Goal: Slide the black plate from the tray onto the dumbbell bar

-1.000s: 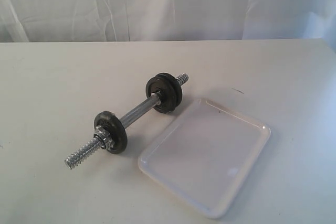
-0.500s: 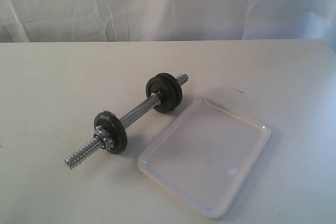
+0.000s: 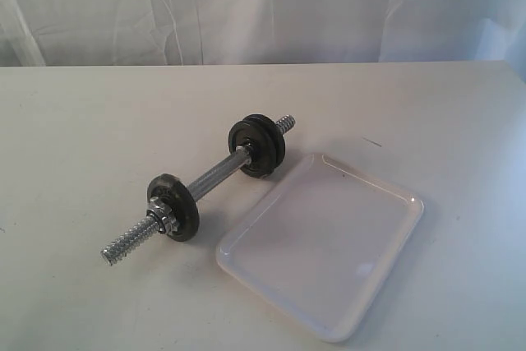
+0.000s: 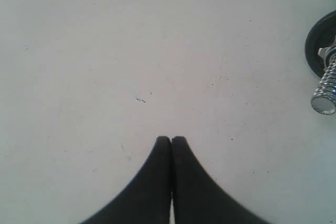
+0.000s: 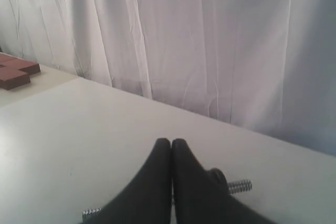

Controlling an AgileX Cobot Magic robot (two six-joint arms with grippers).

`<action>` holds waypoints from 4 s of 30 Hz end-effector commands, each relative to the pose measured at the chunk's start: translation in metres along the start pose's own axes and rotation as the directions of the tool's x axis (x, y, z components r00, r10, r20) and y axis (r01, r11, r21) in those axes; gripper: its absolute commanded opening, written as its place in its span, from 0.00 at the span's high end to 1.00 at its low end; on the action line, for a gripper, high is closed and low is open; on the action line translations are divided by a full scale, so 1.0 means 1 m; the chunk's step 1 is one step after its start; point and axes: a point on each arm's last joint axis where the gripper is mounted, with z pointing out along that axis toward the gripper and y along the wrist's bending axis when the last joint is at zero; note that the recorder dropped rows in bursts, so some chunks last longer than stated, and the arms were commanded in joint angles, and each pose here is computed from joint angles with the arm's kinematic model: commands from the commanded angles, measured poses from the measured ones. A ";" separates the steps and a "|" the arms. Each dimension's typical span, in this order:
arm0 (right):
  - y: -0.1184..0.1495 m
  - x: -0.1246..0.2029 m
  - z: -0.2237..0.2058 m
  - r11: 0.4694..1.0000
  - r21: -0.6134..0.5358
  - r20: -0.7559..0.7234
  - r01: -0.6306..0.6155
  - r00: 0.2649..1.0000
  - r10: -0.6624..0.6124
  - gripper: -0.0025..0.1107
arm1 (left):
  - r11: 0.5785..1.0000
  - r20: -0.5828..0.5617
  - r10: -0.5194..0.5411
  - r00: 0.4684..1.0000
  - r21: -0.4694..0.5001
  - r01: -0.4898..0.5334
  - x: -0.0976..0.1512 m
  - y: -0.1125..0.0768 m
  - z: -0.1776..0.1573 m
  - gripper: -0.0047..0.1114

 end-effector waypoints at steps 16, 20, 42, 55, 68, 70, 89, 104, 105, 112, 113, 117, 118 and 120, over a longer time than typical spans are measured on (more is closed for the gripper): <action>0.005 0.071 -0.002 0.997 -0.047 -0.161 -0.069 0.985 0.060 0.98 | 1.000 0.006 -0.013 1.000 -0.002 0.013 0.000 0.000 0.000 0.96; 0.005 0.081 -0.004 0.997 -0.037 -0.149 -0.072 0.987 0.065 0.98 | 1.000 0.006 -0.013 1.000 -0.002 0.013 0.000 0.000 0.000 0.96; 0.006 0.214 -0.014 0.987 0.008 -0.319 -0.161 0.935 0.155 0.98 | 1.000 0.006 -0.013 1.000 -0.002 0.013 0.000 0.000 0.000 0.96; 0.006 0.214 -0.014 0.987 0.008 -0.319 -0.161 0.935 0.155 0.98 | 1.000 0.006 -0.013 1.000 -0.002 0.013 0.000 0.000 0.000 0.96; 0.000 0.230 -0.021 0.994 0.083 -0.292 -0.074 0.952 0.096 0.98 | 1.000 0.006 -0.013 1.000 -0.002 0.013 0.000 0.000 0.000 0.96; -0.010 0.233 -0.024 0.972 0.210 -0.261 -0.108 0.952 0.162 0.98 | 1.000 0.006 -0.013 1.000 -0.002 0.013 0.000 0.000 0.000 0.96; -0.034 0.226 -0.028 0.893 0.441 -0.067 -0.088 0.989 0.130 0.98 | 1.000 0.006 -0.013 1.000 -0.002 0.013 0.000 0.000 0.000 0.96; -0.034 0.225 -0.028 0.892 0.443 -0.064 -0.092 0.989 0.134 0.98 | 1.000 0.006 -0.013 1.000 -0.002 0.013 0.000 0.000 0.000 0.96; -0.034 0.225 -0.028 0.889 0.448 -0.063 -0.092 0.989 0.134 0.98 | 1.000 0.006 -0.013 1.000 -0.002 0.013 0.000 0.000 0.000 0.96; -0.039 0.229 -0.031 0.844 0.529 -0.089 -0.084 0.984 0.154 0.98 | 1.000 0.006 -0.013 1.000 -0.002 0.013 0.000 0.000 0.000 0.96; -0.039 0.229 -0.031 0.838 0.540 -0.086 -0.085 0.984 0.156 0.98 | 1.000 0.006 -0.013 1.000 -0.002 0.013 0.000 0.000 0.000 0.96; -0.041 0.229 -0.033 0.808 0.582 -0.075 -0.090 0.984 0.164 0.98 | 1.000 0.006 -0.013 1.000 -0.002 0.013 0.000 0.000 0.000 0.96; -0.042 0.229 -0.033 0.801 0.592 -0.073 -0.091 0.984 0.165 0.98 | 1.000 0.006 -0.013 1.000 -0.002 0.013 0.000 0.000 0.000 0.96; -0.043 0.229 -0.034 0.784 0.615 -0.070 -0.088 0.984 0.165 0.98 | 1.000 0.006 -0.013 1.000 -0.002 0.013 0.000 0.000 0.000 0.96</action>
